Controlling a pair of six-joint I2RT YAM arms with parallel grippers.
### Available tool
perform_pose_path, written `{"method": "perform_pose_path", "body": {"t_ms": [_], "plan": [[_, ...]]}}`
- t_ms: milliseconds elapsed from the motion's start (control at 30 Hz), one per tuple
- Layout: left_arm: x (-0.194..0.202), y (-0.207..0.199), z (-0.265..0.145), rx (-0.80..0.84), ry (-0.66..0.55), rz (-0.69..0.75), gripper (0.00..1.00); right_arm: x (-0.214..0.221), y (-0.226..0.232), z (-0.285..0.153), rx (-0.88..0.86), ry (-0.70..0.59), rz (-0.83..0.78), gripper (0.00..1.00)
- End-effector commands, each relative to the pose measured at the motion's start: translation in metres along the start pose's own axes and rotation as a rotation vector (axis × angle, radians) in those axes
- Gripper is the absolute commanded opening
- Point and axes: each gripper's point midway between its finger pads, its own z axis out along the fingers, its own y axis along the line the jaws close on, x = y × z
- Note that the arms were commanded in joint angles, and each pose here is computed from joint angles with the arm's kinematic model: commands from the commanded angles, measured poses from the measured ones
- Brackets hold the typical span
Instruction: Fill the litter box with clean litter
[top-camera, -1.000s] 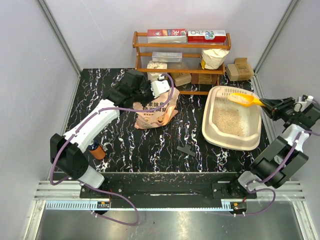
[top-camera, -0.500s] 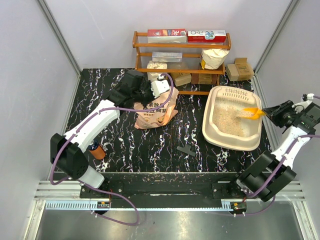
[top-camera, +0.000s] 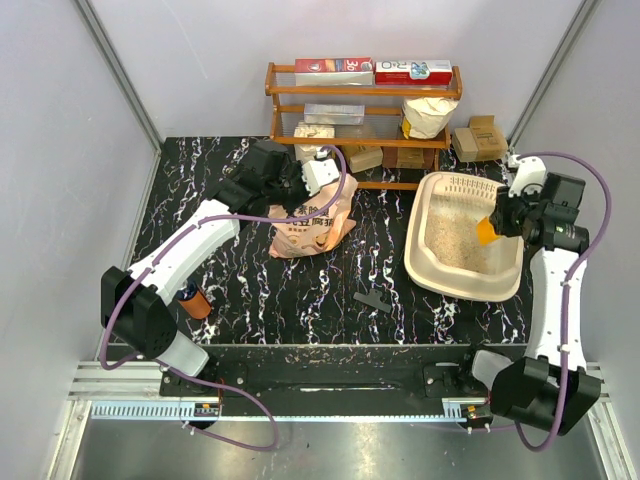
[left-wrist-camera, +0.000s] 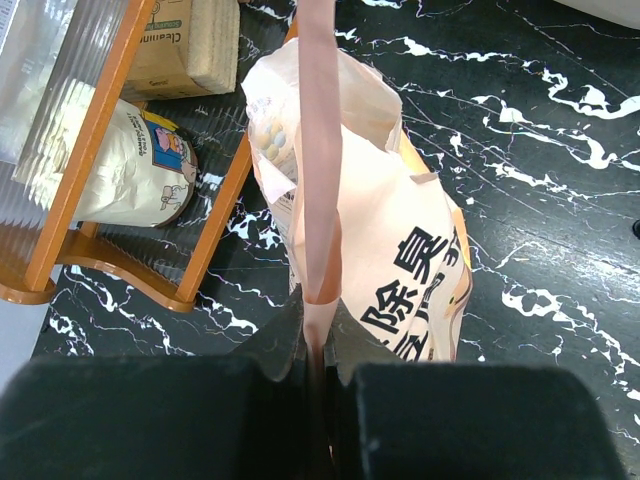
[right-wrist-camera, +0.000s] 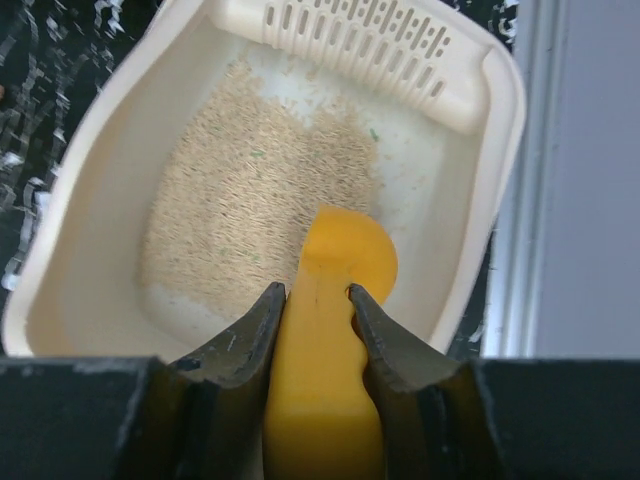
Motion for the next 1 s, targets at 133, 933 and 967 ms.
{"method": "perform_pose_path", "body": {"t_ms": [133,933,967], "plan": [[-0.044,0.005,-0.015,-0.015,-0.156,0.027,0.0,-0.052,-0.013,-0.018,0.067,0.015,-0.252,0.0],[-0.041,-0.004,-0.028,-0.009,-0.151,-0.01,0.0,-0.207,0.263,0.034,-0.91,-0.232,-0.117,0.0],[-0.041,-0.003,-0.029,-0.012,-0.151,-0.007,0.0,-0.198,0.268,0.044,-0.917,-0.203,-0.142,0.0]]}}
